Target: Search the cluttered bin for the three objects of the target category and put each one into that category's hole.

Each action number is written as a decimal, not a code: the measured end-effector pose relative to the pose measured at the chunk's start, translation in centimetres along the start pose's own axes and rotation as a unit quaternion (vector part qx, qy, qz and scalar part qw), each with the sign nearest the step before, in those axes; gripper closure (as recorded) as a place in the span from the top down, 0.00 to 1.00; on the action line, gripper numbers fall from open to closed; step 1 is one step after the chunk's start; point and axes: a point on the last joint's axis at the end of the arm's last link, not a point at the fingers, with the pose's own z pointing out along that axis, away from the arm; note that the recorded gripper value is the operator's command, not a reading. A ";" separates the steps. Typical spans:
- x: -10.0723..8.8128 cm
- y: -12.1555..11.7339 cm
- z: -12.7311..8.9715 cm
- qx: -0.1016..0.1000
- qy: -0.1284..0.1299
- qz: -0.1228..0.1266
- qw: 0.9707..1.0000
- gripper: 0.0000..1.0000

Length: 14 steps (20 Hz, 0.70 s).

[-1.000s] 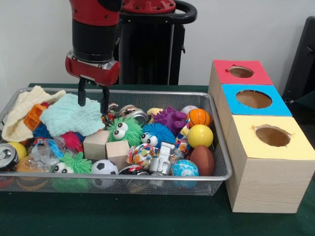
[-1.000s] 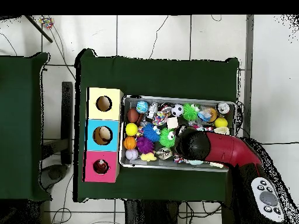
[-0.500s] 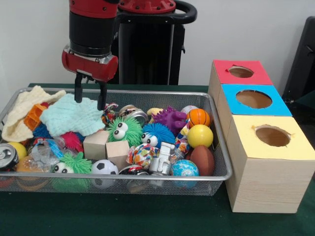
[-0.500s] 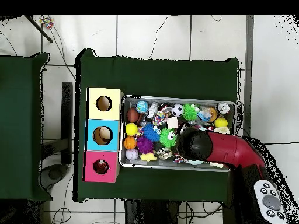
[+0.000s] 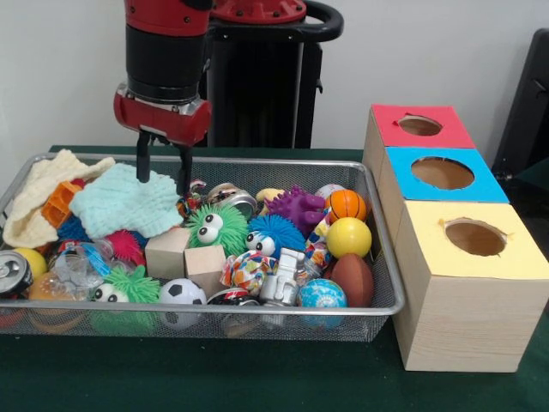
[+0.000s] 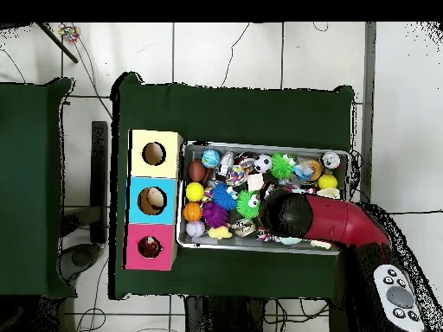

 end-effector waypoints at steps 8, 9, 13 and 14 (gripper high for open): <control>1.2 0.6 1.3 -0.005 0.017 -0.004 1.000 1.00; 1.3 0.6 1.5 -0.005 0.019 -0.004 1.000 1.00; 1.6 0.6 1.8 -0.005 0.023 -0.004 1.000 1.00; 1.8 0.6 1.8 -0.006 0.025 -0.004 1.000 1.00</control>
